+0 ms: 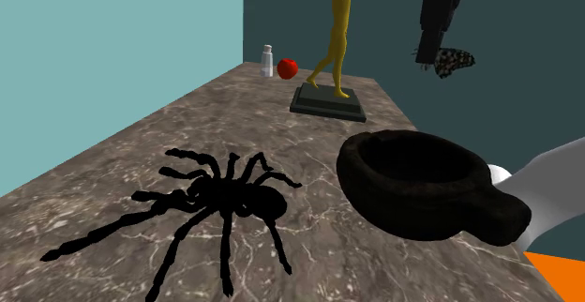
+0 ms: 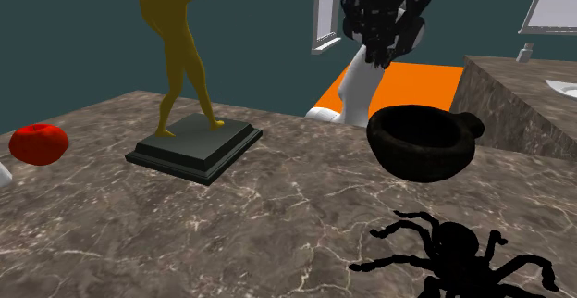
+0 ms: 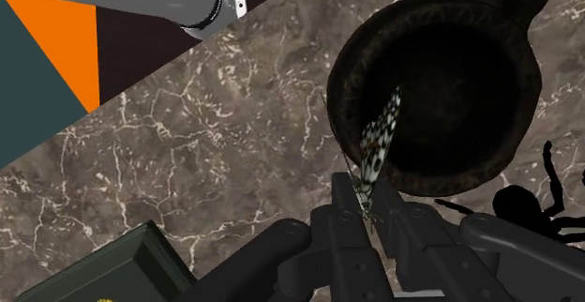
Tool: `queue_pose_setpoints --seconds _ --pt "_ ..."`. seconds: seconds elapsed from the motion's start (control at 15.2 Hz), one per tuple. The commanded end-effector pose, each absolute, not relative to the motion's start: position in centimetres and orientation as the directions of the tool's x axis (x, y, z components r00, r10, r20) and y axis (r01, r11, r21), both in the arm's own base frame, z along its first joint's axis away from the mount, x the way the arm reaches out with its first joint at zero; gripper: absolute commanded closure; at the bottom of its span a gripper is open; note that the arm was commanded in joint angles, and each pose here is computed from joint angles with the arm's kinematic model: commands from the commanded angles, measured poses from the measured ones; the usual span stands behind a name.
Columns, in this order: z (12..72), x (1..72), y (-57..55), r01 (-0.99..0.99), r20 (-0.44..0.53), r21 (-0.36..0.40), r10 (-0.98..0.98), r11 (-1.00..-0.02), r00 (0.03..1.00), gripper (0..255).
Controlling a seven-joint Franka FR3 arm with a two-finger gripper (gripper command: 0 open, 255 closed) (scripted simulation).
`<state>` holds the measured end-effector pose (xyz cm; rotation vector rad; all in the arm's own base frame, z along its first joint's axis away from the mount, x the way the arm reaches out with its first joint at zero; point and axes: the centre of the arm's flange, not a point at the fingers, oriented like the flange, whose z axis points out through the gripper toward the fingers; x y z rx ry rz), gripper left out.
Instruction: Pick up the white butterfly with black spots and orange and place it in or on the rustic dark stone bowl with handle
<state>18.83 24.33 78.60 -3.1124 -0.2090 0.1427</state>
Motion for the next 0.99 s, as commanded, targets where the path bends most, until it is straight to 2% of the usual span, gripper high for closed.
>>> queue_pose_setpoints --seconds 0.0,0.33,0.92 --pt "78.5 17.7 26.7 0.132 -0.090 -0.025 0.133 -0.991 0.987 255" --pt "78.5 14.7 33.1 0.132 -0.090 -0.025 0.133 -0.991 0.987 255" --pt "73.8 14.7 33.1 0.132 -0.090 -0.025 0.133 -0.991 0.987 255"
